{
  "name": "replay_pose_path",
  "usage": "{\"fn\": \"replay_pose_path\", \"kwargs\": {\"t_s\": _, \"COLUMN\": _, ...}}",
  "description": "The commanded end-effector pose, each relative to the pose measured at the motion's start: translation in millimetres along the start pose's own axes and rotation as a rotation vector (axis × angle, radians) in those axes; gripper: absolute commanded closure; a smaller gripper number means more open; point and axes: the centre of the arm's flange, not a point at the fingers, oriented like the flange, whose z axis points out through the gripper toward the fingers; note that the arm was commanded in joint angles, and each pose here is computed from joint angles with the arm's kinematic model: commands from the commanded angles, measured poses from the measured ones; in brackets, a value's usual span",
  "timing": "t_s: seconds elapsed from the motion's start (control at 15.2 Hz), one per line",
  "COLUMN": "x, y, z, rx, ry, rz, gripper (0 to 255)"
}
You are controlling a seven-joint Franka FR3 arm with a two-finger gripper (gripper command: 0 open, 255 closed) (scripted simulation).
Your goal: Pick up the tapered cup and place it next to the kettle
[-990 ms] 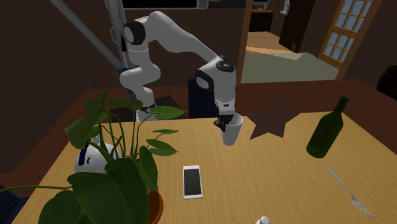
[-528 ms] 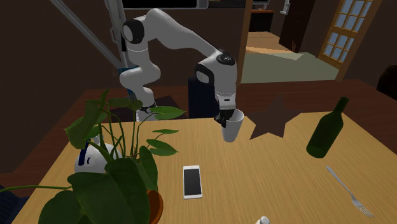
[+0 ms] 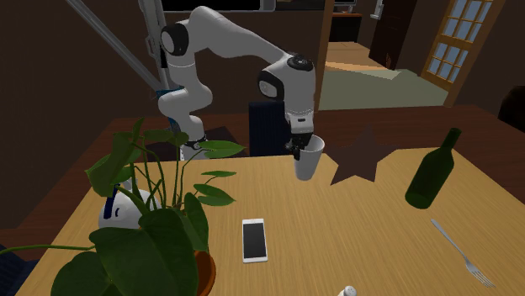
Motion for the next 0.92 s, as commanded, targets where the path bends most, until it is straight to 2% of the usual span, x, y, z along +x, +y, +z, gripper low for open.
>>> {"fn": "replay_pose_path", "kwargs": {"t_s": 0.0, "x": -1, "y": -2, "z": -12, "rx": 0.0, "ry": 0.0, "rz": 0.0, "gripper": 255}}
{"fn": "replay_pose_path", "kwargs": {"t_s": 0.86, "x": -2, "y": -12, "z": -80, "rx": 0.0, "ry": 0.0, "rz": 0.0, "gripper": 255}}
